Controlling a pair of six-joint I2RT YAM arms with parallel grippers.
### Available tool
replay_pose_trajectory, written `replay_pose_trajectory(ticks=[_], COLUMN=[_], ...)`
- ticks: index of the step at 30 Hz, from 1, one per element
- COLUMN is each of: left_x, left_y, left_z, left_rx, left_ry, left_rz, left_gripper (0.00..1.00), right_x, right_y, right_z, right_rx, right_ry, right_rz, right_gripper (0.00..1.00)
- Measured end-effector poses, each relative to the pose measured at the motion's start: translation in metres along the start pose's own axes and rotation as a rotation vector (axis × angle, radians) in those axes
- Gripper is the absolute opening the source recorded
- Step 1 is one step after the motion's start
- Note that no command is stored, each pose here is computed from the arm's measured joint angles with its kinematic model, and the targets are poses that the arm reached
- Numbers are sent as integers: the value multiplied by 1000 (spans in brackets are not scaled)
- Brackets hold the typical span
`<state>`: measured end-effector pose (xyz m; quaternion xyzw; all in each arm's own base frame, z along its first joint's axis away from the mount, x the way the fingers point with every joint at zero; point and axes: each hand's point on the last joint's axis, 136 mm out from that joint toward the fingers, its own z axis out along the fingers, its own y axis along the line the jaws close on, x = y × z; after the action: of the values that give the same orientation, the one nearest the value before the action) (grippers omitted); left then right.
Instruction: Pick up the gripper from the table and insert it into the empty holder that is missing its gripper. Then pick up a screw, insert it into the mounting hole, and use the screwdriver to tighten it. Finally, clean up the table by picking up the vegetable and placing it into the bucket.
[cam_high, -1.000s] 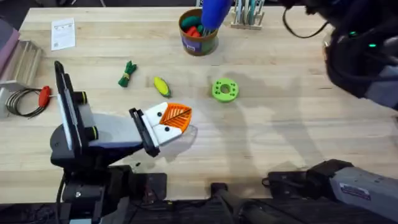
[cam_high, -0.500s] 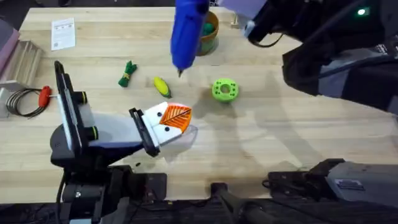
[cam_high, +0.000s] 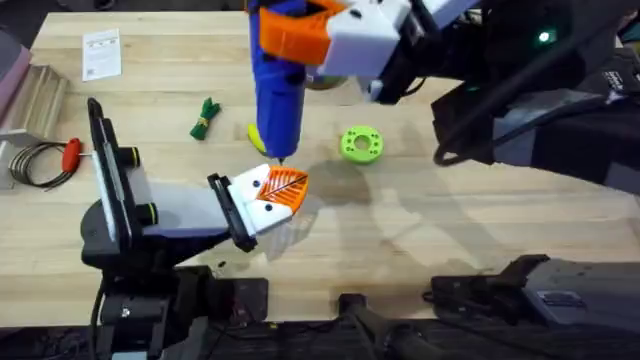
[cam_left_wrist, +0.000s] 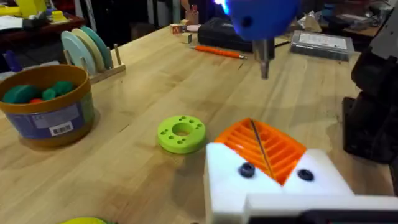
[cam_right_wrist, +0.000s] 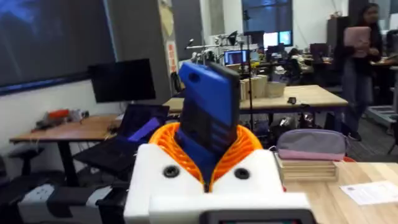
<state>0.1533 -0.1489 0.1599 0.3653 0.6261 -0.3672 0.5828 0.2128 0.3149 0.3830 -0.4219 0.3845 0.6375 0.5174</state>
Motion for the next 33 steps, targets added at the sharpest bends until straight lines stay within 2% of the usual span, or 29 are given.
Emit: replay_pose_trajectory(ticks=[16,33], left_x=[0,0], left_y=[0,0], left_z=[0,0], left_rx=[0,0], left_ry=[0,0], left_rz=[0,0], left_gripper=[4,4], right_x=[14,34], right_y=[32,32], right_z=[24,32], right_rx=[-110,-128], right_ry=[7,40], right_rz=[-202,-201], right_gripper=[23,23])
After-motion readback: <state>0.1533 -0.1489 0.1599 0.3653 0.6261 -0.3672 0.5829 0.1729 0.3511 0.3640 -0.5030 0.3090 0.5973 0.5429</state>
